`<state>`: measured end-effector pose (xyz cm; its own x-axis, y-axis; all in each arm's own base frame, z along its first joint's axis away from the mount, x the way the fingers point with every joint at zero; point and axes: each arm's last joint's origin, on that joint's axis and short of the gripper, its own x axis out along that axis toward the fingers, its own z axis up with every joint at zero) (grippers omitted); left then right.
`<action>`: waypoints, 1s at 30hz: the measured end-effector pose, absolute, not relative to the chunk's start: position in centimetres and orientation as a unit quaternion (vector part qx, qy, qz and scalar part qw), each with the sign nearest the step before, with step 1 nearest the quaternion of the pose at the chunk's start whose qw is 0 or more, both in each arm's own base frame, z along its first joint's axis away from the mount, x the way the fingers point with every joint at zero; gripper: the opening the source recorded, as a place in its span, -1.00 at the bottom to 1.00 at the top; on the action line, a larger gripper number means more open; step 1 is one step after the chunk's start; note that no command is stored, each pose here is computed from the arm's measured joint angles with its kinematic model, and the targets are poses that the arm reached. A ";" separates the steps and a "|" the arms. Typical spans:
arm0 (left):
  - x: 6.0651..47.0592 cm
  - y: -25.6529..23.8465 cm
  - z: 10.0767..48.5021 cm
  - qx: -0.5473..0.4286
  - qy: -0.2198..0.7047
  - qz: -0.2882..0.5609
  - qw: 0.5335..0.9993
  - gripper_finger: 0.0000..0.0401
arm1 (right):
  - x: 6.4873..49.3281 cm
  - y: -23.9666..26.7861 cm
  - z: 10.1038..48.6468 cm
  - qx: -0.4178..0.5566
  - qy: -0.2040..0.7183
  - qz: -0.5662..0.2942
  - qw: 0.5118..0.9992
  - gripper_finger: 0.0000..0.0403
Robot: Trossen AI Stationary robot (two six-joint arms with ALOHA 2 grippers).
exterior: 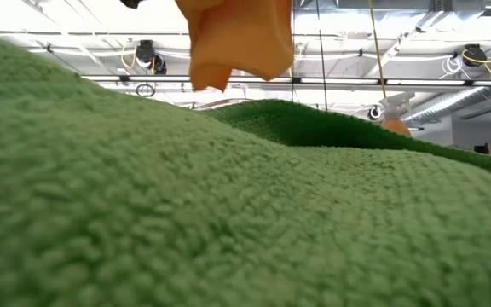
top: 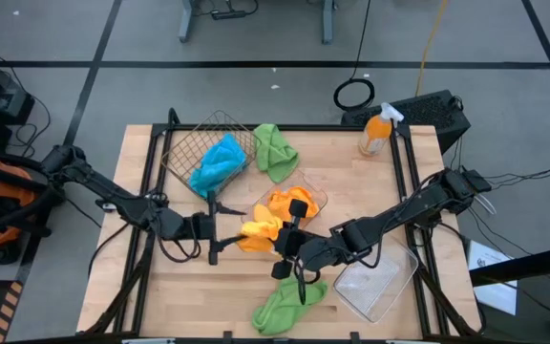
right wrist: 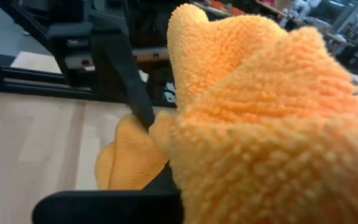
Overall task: Sort microfiber towel by color & place in baskets
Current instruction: Put the yellow towel into the top transparent bin
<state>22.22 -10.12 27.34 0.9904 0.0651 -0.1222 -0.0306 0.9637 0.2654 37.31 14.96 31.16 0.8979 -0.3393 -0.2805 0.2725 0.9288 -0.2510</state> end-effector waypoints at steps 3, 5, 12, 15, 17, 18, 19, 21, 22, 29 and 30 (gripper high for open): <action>22.7 -10.3 26.7 0.124 0.077 0.014 0.989 0.35 | 37.3 15.2 31.3 -0.112 0.158 -0.133 0.972 -0.96; 23.1 -10.3 26.2 0.126 0.084 0.017 0.988 0.35 | 37.4 15.3 31.4 -0.118 0.154 -0.122 0.973 -0.96; 24.8 -9.8 24.7 0.134 0.100 0.033 0.985 0.35 | 37.4 15.6 31.7 -0.139 0.142 -0.108 0.974 -0.96; 25.5 -9.6 24.4 0.126 0.091 0.012 0.988 0.35 | 37.4 15.6 31.7 -0.141 0.141 -0.108 0.974 -0.96; 25.9 -9.7 24.1 0.121 0.089 -0.028 0.988 0.35 | 37.4 15.6 31.7 -0.142 0.141 -0.107 0.974 -0.96; 26.1 -9.8 23.8 0.119 0.091 -0.053 0.987 0.35 | 37.4 15.6 31.7 -0.144 0.141 -0.107 0.973 -0.96; 26.3 -9.9 23.6 0.118 0.095 -0.079 0.985 0.35 | 37.4 15.6 31.8 -0.147 0.141 -0.108 0.973 -0.96; 26.5 -10.3 23.0 0.122 0.095 -0.138 0.978 0.35 | 37.5 15.7 31.9 -0.153 0.136 -0.109 0.973 -0.96; 26.6 -10.6 22.8 0.124 0.092 -0.163 0.974 0.35 | 37.5 15.7 31.9 -0.156 0.135 -0.109 0.972 -0.96; 26.7 -12.0 23.3 0.143 0.028 -0.218 0.965 0.35 | 37.6 15.4 32.0 -0.160 0.133 -0.120 0.971 -0.96; 26.6 -12.1 23.4 0.145 0.024 -0.220 0.964 0.35 | 37.6 15.3 31.9 -0.163 0.135 -0.130 0.969 -0.96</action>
<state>26.60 -12.09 23.42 0.9021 -0.4173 -0.1102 0.4313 0.8615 0.2681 37.57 15.28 31.94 0.9295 -0.2960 -0.2199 0.2077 0.9131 -0.3510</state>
